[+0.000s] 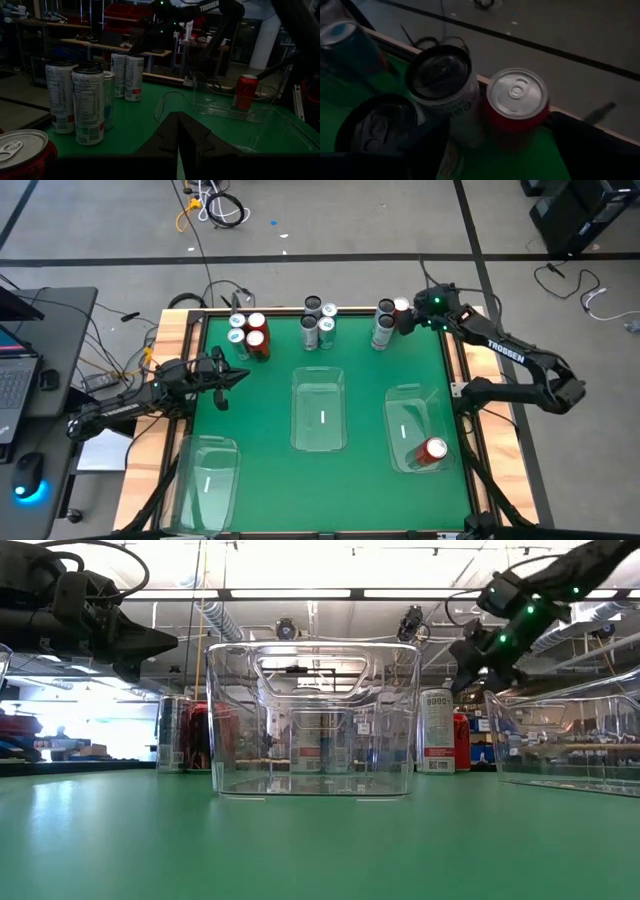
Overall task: Sort soda cans
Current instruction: Put the top right red-black soda can into the top right transparent bin
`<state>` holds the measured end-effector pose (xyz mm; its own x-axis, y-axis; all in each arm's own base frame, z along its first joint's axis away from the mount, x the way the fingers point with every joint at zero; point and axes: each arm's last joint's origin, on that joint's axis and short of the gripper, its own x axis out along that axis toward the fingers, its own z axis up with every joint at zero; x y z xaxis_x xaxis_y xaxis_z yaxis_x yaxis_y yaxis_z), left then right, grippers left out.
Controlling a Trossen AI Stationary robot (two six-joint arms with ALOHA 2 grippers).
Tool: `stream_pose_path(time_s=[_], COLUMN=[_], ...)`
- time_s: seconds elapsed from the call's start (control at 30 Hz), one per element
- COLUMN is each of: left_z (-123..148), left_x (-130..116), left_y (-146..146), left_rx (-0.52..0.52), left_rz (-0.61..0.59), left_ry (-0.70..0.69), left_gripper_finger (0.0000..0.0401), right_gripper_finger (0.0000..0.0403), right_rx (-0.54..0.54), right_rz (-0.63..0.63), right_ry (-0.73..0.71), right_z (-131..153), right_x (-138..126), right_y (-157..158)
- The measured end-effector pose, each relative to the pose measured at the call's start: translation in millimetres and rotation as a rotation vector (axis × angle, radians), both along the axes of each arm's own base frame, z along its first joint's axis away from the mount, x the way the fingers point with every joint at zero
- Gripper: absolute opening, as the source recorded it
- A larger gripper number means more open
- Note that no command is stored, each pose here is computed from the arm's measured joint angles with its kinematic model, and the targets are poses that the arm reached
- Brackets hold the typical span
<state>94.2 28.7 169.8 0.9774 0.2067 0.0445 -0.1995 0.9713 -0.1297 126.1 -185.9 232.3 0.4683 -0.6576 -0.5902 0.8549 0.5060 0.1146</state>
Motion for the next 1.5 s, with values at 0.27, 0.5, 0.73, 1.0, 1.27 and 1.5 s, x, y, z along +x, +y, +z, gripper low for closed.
stream_pose_path(time_s=[0.27,0.5,0.73,1.0,1.27,1.5], left_z=[0.1,0.1,0.0,0.1,0.0,0.0], left_x=[0.0,0.0,0.0,0.0,0.0,0.0], left_y=[0.0,0.0,0.0,0.0,0.0,0.0], left_rx=[0.0,0.0,0.0,0.0,0.0,0.0], left_rz=[0.0,0.0,0.0,0.0,0.0,-0.001], left_ry=[0.0,0.0,0.0,0.0,0.0,0.0], left_gripper_finger=[0.0012,0.0012,0.0012,0.0012,0.0012,0.0012], right_gripper_finger=[0.0326,0.0315,0.0307,0.0309,0.0312,0.0324], right_rx=[-0.093,-0.031,0.009,-0.006,0.007,-0.036], right_rz=[-0.026,-0.042,-0.077,-0.165,-0.099,-0.066], right_ry=[-0.026,0.007,0.036,0.042,-0.031,-0.068], right_z=[-12.8,-30.8,-45.6,-41.2,-36.5,-31.8], right_x=[-7.8,-4.7,-0.9,-9.7,-8.3,-5.0], right_y=[-5.3,-16.4,-24.2,-25.8,-23.9,-25.5])
